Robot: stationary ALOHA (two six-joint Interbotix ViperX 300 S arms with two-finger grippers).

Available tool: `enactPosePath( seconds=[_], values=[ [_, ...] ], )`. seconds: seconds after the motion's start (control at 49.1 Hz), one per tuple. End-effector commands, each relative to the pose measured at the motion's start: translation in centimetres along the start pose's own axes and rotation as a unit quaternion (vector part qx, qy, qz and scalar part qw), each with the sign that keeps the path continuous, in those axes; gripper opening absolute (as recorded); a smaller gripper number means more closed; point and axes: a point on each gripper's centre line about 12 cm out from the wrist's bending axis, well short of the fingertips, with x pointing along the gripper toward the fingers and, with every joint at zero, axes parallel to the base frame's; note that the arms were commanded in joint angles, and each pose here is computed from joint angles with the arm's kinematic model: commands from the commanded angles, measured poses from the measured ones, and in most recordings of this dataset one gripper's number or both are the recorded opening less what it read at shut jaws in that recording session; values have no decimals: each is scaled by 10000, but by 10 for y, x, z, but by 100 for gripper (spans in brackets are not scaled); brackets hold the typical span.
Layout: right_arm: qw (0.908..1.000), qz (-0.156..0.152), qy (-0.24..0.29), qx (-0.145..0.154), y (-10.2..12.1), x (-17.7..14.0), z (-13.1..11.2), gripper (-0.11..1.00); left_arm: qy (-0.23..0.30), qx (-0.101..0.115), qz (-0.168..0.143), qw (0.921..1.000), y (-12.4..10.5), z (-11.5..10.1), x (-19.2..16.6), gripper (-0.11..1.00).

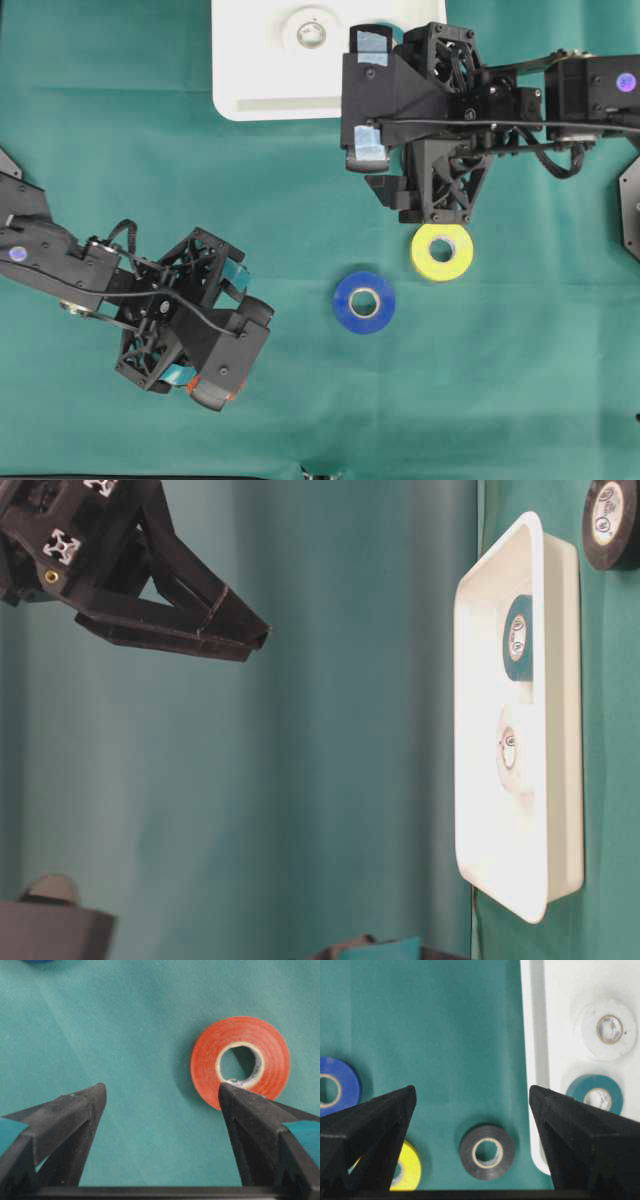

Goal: Pick up the tape from a random location and place it into the white case.
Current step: 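Lower the left gripper over the orange roll's rim and close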

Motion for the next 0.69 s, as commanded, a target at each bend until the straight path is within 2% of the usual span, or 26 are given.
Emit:
enactPosePath(
  seconds=[0.0,0.224,0.672],
  values=[
    [9998,-6,-213,42,-4,-12,7,90,-169,-14,8,9999,-1,4,-1,90],
    [9998,-39,-199,49,-6,-11,7,90,-364,39,0,9993,-6,2,9,90],
    [9998,-58,-161,51,-8,-7,4,90,-242,52,-18,9997,-8,-6,36,90]
  ],
)
